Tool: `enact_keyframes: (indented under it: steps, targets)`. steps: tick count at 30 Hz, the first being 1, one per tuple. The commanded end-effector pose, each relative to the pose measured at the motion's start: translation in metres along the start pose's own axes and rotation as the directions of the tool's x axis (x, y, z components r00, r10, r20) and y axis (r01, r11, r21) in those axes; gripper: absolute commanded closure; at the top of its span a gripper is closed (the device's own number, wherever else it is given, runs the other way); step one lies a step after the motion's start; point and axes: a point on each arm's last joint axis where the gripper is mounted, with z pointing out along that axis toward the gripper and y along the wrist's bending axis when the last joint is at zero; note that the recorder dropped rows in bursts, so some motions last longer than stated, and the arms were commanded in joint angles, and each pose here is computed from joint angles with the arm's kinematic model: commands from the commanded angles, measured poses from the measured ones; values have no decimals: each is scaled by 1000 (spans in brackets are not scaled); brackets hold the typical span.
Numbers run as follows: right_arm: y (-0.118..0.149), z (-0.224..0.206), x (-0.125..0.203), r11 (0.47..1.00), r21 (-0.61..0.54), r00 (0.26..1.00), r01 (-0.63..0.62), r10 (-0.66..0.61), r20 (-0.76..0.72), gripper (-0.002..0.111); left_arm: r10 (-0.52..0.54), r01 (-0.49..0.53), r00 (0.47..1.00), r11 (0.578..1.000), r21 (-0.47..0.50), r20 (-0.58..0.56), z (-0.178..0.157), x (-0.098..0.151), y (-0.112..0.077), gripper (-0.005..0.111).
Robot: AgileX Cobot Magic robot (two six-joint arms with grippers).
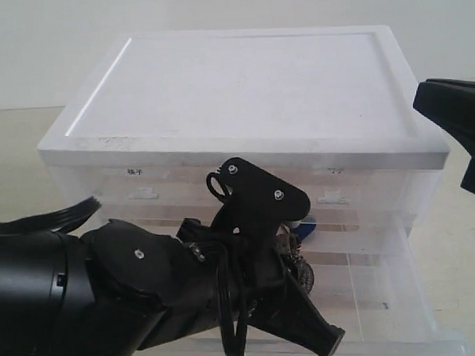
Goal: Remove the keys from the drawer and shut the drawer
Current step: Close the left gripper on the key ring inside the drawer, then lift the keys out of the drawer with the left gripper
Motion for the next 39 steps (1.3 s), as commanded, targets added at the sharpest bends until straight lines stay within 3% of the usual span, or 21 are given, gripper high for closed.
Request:
enact_keyframes:
  steps: [1,6,11,13,16,18,19,22,27,33,39]
  targets:
    - [-1,0,-1,1000,1,1000,7,-7,1,108,22,-24,999,998,50,40,-15,-7,-7,102]
    - [-1,0,-1,1000,1,1000,7,-7,1,108,48,-56,992,996,70,120,-39,-19,-17,102]
    - [-1,0,-1,1000,1,1000,7,-7,1,108,4,-11,993,998,61,116,-47,-21,-15,100]
    - [-1,0,-1,1000,1,1000,7,-7,1,108,13,-17,995,999,39,102,-43,-18,-13,86]
    - [0,0,-1,1000,0,1000,9,-9,-1,108,-10,9,998,1000,16,66,-32,-12,-11,52]
    - [0,0,-1,1000,0,1000,2,-2,-1,108,-53,55,997,997,-55,49,-24,-8,-6,33]
    - [0,0,-1,1000,-1,1000,4,-4,-3,108,-81,86,996,991,-101,47,-21,-6,-2,30]
    - [0,0,-1,1000,-1,1000,4,-4,-3,108,-110,118,993,977,-175,52,-12,-3,5,31]
    - [0,0,-1,1000,-1,1000,4,-4,-3,108,-137,139,990,989,-57,33,3,-6,2,31]
    - [0,0,-1,1000,-1,1000,4,-4,-3,108,-146,147,989,988,-47,40,12,-14,0,31]
    - [0,0,-1,1000,-1,1000,4,-4,-3,108,-138,138,990,989,-53,5,23,-7,-1,33]
